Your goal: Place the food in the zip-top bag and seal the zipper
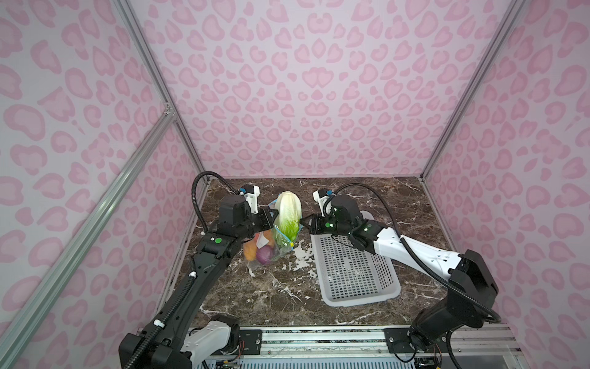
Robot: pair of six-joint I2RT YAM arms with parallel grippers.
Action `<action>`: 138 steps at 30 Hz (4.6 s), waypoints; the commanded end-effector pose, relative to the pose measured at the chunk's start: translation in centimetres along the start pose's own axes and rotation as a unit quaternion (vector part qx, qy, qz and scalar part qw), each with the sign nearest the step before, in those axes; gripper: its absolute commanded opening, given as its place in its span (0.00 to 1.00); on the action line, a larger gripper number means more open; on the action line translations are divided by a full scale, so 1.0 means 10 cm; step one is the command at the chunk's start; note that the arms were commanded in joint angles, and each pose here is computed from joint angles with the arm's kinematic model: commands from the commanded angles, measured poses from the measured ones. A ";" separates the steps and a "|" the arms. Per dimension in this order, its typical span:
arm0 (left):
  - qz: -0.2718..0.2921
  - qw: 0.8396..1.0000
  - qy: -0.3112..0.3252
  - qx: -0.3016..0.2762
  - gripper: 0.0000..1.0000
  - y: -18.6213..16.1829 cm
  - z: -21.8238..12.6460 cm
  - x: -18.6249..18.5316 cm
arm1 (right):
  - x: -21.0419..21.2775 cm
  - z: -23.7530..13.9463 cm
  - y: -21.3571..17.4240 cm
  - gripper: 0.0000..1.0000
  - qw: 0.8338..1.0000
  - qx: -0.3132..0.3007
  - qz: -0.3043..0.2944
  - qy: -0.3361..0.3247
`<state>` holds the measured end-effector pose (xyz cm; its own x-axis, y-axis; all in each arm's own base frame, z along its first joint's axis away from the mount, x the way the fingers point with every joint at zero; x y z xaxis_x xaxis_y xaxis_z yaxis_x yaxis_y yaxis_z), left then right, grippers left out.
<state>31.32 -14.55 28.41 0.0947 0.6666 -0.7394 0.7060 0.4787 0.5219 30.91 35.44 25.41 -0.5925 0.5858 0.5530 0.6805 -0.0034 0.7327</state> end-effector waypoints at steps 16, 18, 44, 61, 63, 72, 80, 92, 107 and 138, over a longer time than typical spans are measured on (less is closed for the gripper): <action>0.045 0.992 0.010 -0.114 0.03 0.34 -0.43 -0.09 | 0.57 -0.35 0.47 0.00 0.986 -0.096 -0.128 0.046; 0.043 0.993 0.011 -0.112 0.03 0.33 -0.42 -0.08 | 0.54 -0.30 0.42 0.00 0.988 -0.087 -0.121 0.046; 0.021 0.994 0.045 -0.097 0.03 0.29 -0.22 0.14 | -0.44 -0.53 -0.95 0.62 0.954 0.133 -0.152 -0.220; 0.021 0.994 0.037 -0.103 0.03 0.30 -0.27 0.10 | -0.89 -0.22 -1.23 0.33 0.889 0.217 -0.183 -0.360; 0.020 0.994 0.037 -0.103 0.03 0.31 -0.27 0.10 | -0.97 -0.23 -1.20 0.29 0.882 0.219 -0.186 -0.373; 0.020 0.994 0.036 -0.104 0.03 0.30 -0.27 0.09 | -1.53 -0.39 -1.05 0.16 0.857 0.222 -0.192 -0.425; 0.022 0.995 0.024 -0.091 0.03 0.28 -0.24 0.06 | -2.13 -0.64 -0.77 0.20 0.844 0.216 -0.167 -0.462; 0.033 0.999 -0.036 -0.015 0.03 0.13 -0.02 -0.09 | -1.32 -0.77 0.00 0.61 0.887 0.139 -0.277 -0.342; 0.055 0.993 -0.080 0.066 0.03 -0.14 0.15 -0.29 | 0.30 -0.76 0.03 0.55 0.801 0.003 -0.596 -0.066; 0.069 0.991 -0.078 0.083 0.62 -0.27 0.18 -0.36 | 0.54 -0.28 -0.40 0.00 0.816 0.043 -0.576 0.031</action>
<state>30.40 -19.20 27.92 0.2751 0.6224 -0.7327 0.7974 0.2781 0.5356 22.87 36.04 25.40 -0.8814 0.0386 -0.4707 -0.3571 0.5979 0.7177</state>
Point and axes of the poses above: each gripper's point midway between its finger pads, its own z axis out along the fingers, its own x axis along the line the jaws close on, y = z × x, the point moved 2 cm from there along -z, back along the fingers, and after that the axes turned 11 degrees about -z, right-handed, at the moved point
